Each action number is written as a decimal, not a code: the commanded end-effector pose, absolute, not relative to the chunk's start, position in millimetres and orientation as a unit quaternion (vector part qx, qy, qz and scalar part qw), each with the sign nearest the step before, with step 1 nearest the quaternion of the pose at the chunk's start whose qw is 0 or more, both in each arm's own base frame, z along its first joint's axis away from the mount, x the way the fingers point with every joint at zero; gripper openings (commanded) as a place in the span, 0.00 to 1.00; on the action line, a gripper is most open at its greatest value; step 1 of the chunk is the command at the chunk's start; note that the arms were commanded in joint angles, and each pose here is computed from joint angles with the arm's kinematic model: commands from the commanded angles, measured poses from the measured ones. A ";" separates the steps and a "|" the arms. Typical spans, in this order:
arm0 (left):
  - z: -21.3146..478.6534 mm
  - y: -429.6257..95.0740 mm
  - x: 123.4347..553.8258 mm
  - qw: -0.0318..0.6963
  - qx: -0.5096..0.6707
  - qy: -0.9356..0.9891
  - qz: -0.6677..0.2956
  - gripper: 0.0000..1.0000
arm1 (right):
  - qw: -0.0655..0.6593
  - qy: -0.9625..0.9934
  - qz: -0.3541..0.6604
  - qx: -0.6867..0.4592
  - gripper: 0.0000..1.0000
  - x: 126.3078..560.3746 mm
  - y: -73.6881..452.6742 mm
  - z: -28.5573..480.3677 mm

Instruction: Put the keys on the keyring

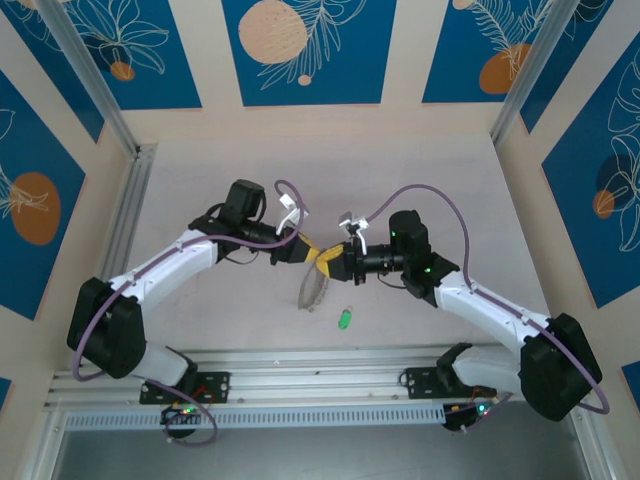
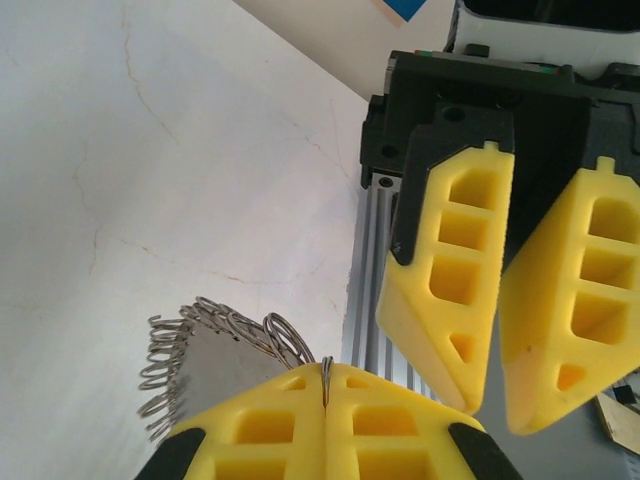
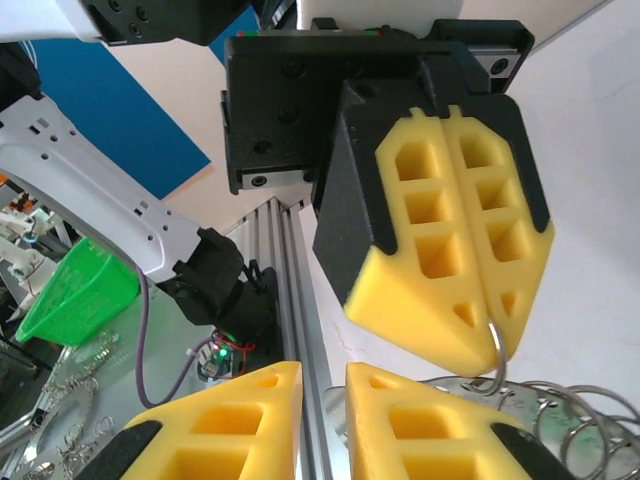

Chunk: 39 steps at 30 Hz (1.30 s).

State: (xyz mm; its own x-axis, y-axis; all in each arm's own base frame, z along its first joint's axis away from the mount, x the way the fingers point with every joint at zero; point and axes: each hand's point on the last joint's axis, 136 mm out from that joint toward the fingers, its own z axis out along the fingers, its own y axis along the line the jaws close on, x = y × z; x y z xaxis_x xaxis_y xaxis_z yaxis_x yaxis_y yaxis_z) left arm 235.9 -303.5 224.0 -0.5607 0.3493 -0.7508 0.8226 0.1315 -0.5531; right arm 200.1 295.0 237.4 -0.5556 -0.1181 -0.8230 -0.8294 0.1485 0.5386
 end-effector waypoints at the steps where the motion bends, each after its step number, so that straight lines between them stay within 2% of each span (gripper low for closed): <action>1: 238.1 -302.2 229.9 0.235 0.418 0.691 -0.540 0.00 | 0.325 0.686 0.557 -0.337 0.20 206.8 293.8 244.2; 16: 246.2 -302.8 225.1 0.232 0.419 0.680 -0.555 0.00 | 0.320 0.690 0.559 -0.330 0.20 214.9 293.6 238.7; 23: 247.5 -302.1 224.6 0.233 0.420 0.680 -0.555 0.00 | 0.336 0.699 0.547 -0.316 0.39 221.9 284.4 240.1; 26: 248.1 -301.9 224.5 0.234 0.420 0.679 -0.555 0.00 | 0.333 0.701 0.546 -0.314 0.41 223.0 284.9 238.2; 33: 251.0 -301.9 224.1 0.237 0.418 0.675 -0.560 0.00 | 0.331 0.696 0.553 -0.317 0.41 223.7 289.7 240.6; 39: 252.1 -302.5 223.7 0.237 0.418 0.674 -0.562 0.00 | 0.323 0.688 0.561 -0.328 0.32 219.0 296.8 242.3</action>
